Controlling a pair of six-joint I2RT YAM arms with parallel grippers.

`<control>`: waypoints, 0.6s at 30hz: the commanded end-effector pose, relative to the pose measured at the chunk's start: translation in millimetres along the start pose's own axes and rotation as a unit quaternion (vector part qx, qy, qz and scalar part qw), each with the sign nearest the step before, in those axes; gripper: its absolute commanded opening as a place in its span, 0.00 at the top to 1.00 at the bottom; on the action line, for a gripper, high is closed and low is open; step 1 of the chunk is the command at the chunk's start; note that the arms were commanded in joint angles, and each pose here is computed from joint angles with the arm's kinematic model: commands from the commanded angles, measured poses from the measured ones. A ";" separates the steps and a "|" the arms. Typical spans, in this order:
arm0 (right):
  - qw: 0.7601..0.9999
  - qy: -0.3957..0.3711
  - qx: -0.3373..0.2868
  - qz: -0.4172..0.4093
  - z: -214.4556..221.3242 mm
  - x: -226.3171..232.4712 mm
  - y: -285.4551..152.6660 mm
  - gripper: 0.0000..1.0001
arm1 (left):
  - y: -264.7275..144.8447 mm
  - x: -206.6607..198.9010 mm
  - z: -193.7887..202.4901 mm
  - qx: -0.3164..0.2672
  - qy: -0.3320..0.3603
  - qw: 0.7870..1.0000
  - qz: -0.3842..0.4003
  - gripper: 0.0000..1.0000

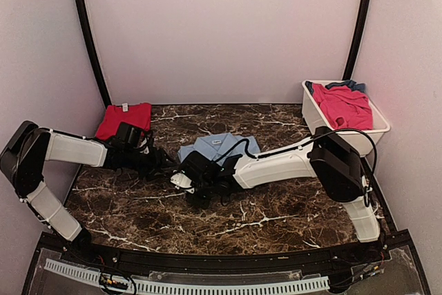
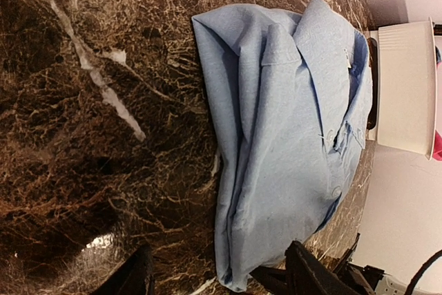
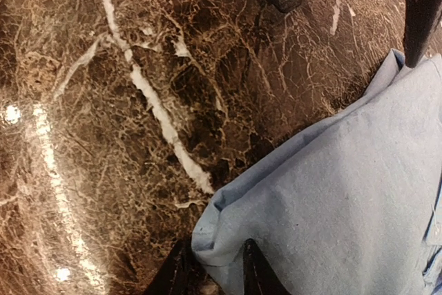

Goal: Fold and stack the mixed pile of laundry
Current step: Pick up the square-folded shirt from the center of the board.

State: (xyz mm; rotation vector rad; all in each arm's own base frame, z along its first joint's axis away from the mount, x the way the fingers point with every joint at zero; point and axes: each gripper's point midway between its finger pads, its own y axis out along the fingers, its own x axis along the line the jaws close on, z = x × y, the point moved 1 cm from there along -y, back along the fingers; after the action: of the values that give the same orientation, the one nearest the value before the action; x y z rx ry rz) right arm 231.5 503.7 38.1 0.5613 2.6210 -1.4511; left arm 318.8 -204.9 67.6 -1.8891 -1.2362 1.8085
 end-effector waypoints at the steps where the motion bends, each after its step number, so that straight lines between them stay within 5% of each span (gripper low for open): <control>1: 0.998 -0.019 0.023 0.046 10.7 -9.0 14.4 0.80 | -7.9 -6.7 -4.5 -0.017 0.005 1.000 0.018 0.36; 3: 0.998 -0.020 0.029 0.060 12.9 -13.1 14.9 0.99 | -8.4 -6.8 -5.5 -0.021 0.006 1.000 0.018 0.36; 4: 0.997 -0.019 0.029 0.063 12.6 -14.5 14.2 1.00 | -8.2 -7.4 -6.2 -0.023 0.007 1.000 0.020 0.36; 11: 0.997 0.003 -0.050 0.062 -30.7 -24.2 -25.1 1.00 | -4.7 -14.8 -4.4 -0.028 0.000 0.998 0.056 0.33; 14: 0.995 0.009 -0.079 0.060 -46.8 -28.2 -39.1 1.00 | -1.9 -16.8 -0.4 -0.030 -0.003 0.997 0.072 0.19; 18: 0.994 0.010 -0.090 0.060 -56.8 -32.3 -43.7 1.00 | 4.0 -23.7 -1.0 -0.032 -0.012 0.995 0.092 0.15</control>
State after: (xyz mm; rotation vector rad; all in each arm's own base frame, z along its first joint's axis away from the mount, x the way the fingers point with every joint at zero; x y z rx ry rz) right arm 246.5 505.2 66.2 0.6720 2.5748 -1.3469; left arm 317.4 -211.4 66.4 -1.9735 -1.2206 1.8770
